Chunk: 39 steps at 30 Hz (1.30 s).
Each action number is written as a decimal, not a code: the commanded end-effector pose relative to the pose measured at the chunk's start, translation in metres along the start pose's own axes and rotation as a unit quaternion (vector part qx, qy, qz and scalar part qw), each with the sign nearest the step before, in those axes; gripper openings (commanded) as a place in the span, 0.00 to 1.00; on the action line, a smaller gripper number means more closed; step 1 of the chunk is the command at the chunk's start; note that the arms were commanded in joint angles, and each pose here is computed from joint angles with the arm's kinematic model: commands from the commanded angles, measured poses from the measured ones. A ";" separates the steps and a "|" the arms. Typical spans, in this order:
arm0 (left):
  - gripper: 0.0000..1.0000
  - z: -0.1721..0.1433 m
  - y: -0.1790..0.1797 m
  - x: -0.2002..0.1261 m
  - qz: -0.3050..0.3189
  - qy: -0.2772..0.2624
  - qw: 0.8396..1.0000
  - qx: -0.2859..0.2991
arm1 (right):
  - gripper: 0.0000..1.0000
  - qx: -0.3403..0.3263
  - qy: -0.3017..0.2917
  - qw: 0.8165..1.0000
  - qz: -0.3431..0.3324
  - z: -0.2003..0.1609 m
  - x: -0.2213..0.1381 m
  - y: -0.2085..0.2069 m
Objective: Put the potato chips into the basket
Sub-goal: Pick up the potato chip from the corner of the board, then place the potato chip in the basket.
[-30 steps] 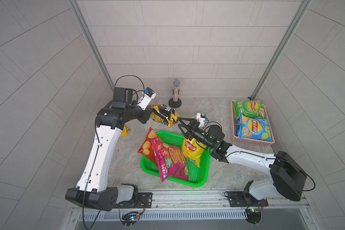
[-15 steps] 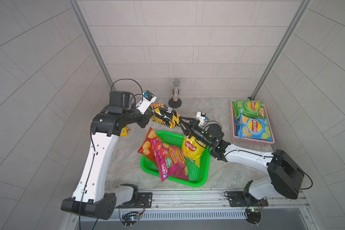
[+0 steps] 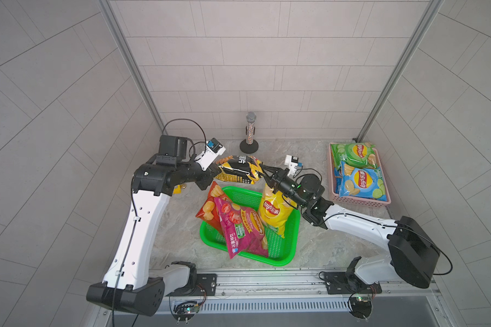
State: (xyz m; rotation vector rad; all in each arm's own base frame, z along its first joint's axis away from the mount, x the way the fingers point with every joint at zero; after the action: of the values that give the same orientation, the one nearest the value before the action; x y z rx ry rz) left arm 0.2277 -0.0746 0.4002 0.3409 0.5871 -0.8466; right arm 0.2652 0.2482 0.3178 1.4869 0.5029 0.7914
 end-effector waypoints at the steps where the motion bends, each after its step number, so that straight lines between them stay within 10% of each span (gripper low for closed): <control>1: 0.00 -0.003 -0.013 -0.005 -0.036 -0.009 0.999 0.006 | 0.00 -0.059 0.010 0.998 0.011 0.004 -0.007 0.028; 7: 0.06 -0.008 -0.021 -0.003 -0.073 -0.015 0.997 -0.004 | 0.00 -0.199 0.045 0.978 -0.048 0.007 -0.021 0.070; 18: 0.90 -0.010 -0.033 -0.005 -0.130 -0.021 0.991 -0.036 | 0.00 -0.298 0.163 0.940 -0.030 0.020 -0.042 0.132; 26: 1.00 -0.007 0.003 -0.002 -0.031 0.011 0.991 -0.128 | 0.00 -0.314 0.309 0.898 -0.007 0.015 -0.073 0.145; 33: 1.00 -0.040 0.041 0.009 0.018 0.044 0.976 -0.211 | 0.00 -0.389 0.408 0.813 -0.145 0.000 -0.120 0.119; 39: 1.00 -0.076 0.048 0.033 0.031 0.089 0.970 -0.225 | 0.00 -0.386 0.454 0.781 -0.187 -0.009 -0.124 0.080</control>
State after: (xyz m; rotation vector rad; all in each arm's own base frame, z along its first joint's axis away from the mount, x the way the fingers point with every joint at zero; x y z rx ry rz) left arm 0.2525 -0.0305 0.3367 0.0067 0.8869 -0.6373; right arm 0.1736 0.1570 0.4014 0.2538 0.8959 1.1667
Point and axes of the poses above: each gripper's point midway between its finger pads, its own x axis out along the fingers, its own y axis along the line the jaws close on, z = x × y, the point moved 9 cm from there along -x, back along the fingers, and after that the axes turned 2 degrees about x, right-handed, at the moved point
